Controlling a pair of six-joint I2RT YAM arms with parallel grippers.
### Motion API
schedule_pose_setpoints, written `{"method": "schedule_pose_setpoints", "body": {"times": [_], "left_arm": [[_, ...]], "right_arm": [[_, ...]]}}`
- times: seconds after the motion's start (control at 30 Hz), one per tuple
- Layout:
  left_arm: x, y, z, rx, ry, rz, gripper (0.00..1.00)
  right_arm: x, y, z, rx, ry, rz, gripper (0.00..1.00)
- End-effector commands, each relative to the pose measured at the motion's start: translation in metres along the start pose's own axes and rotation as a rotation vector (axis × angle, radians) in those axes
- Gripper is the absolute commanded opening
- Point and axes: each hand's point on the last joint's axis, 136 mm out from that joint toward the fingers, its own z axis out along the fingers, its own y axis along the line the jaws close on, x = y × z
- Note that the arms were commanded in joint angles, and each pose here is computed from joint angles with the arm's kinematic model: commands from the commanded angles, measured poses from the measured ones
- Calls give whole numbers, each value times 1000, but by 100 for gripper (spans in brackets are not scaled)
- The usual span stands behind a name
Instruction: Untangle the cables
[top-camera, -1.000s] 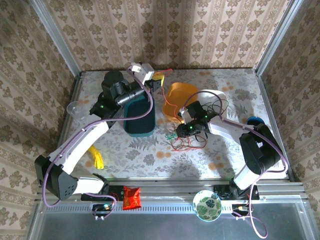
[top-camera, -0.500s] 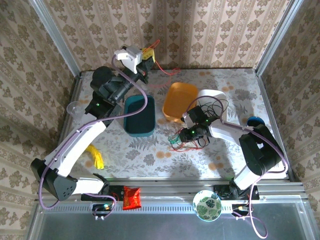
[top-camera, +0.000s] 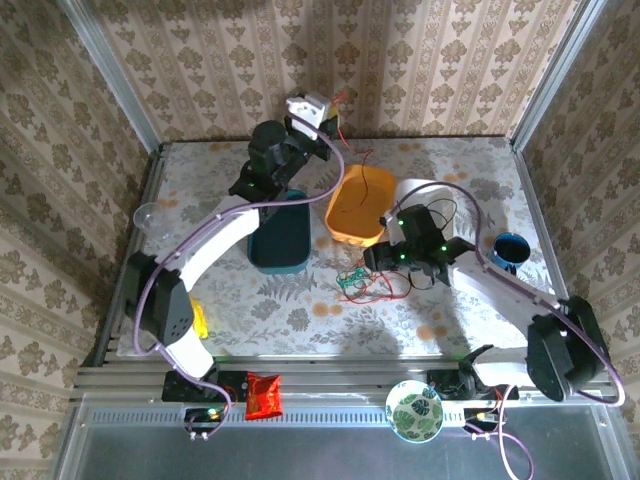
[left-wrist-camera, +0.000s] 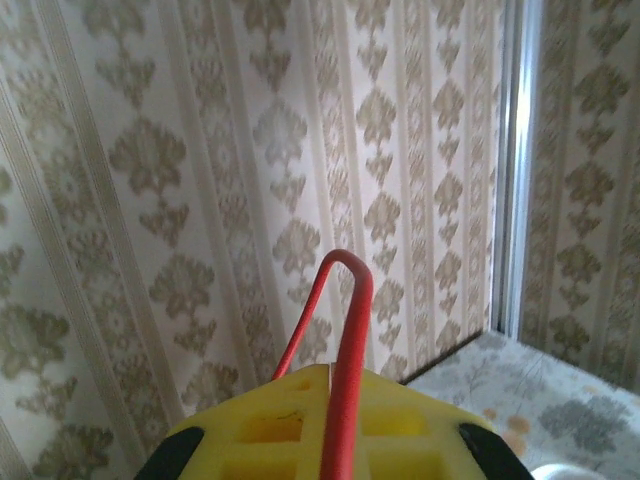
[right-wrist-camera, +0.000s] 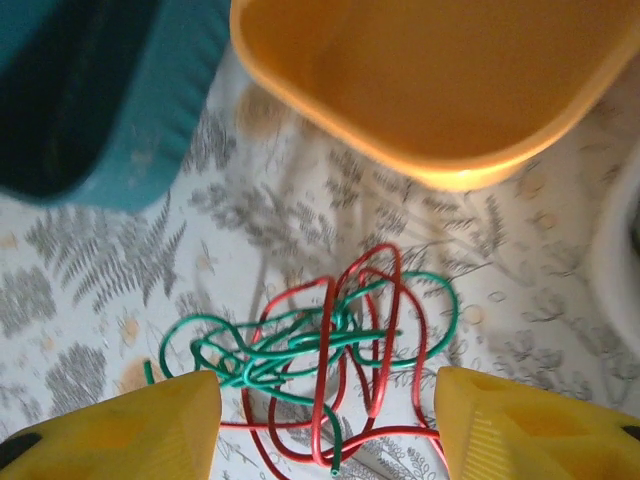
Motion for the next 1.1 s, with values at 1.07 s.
{"method": "schedule_pose_setpoints", "body": {"times": [1.07], "left_arm": [[318, -60, 10, -29, 869, -190, 0]], "right_arm": [[-21, -54, -41, 138, -154, 224, 61]]}}
